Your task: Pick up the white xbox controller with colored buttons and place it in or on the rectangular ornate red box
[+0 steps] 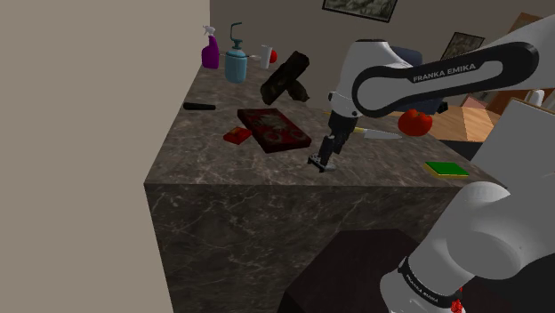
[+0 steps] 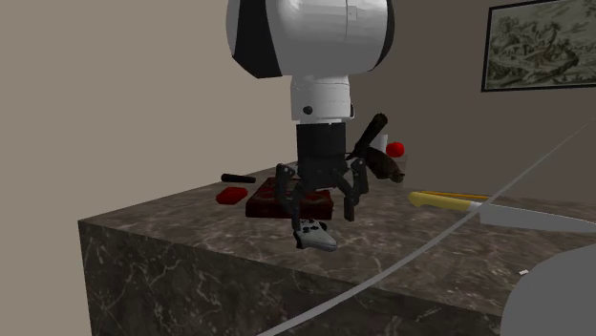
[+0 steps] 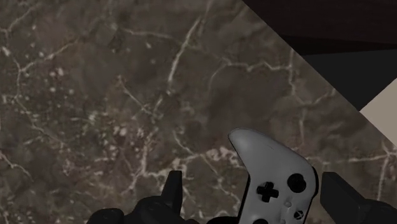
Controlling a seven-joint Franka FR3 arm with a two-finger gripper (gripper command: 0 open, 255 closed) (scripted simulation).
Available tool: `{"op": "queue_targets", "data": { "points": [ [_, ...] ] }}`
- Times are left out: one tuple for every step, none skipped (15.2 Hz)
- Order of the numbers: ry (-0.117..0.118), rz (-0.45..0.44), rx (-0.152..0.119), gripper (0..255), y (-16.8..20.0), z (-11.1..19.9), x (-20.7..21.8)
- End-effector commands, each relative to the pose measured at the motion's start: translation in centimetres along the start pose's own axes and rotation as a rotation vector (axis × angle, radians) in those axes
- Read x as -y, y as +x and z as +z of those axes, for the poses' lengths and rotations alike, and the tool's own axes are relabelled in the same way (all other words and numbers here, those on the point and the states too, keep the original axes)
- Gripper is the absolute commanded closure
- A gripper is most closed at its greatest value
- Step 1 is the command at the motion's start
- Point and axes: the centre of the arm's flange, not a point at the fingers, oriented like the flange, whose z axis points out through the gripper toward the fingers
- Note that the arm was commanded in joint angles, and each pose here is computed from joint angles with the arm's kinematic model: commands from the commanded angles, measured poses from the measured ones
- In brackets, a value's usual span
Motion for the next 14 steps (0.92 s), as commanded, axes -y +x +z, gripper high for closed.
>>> {"op": "queue_targets", "data": {
  "points": [
    [0.0,0.0,0.0,0,0.0,0.0,0.0],
    [0.0,0.0,0.0,255,0.0,0.0,0.0],
    [0.0,0.0,0.0,255,0.0,0.0,0.0],
    [0.0,0.0,0.0,255,0.0,0.0,0.0],
    [0.0,0.0,0.0,255,0.0,0.0,0.0],
    [0.0,0.0,0.0,255,0.0,0.1,0.0],
    [0.0,0.0,0.0,255,-0.1,0.1,0.1],
    [0.0,0.0,0.0,255,-0.2,0.0,0.2],
    [0.0,0.0,0.0,255,-0.3,-0.1,0.3],
    [0.0,0.0,0.0,255,-0.4,-0.1,0.3],
    [0.0,0.0,0.0,255,0.0,0.0,0.0],
    [0.0,0.0,0.0,255,0.0,-0.5,0.0],
    [0.0,0.0,0.0,255,0.0,-1.1,0.0],
    [0.0,0.0,0.0,255,0.0,-1.6,-0.1]
  ]
}}
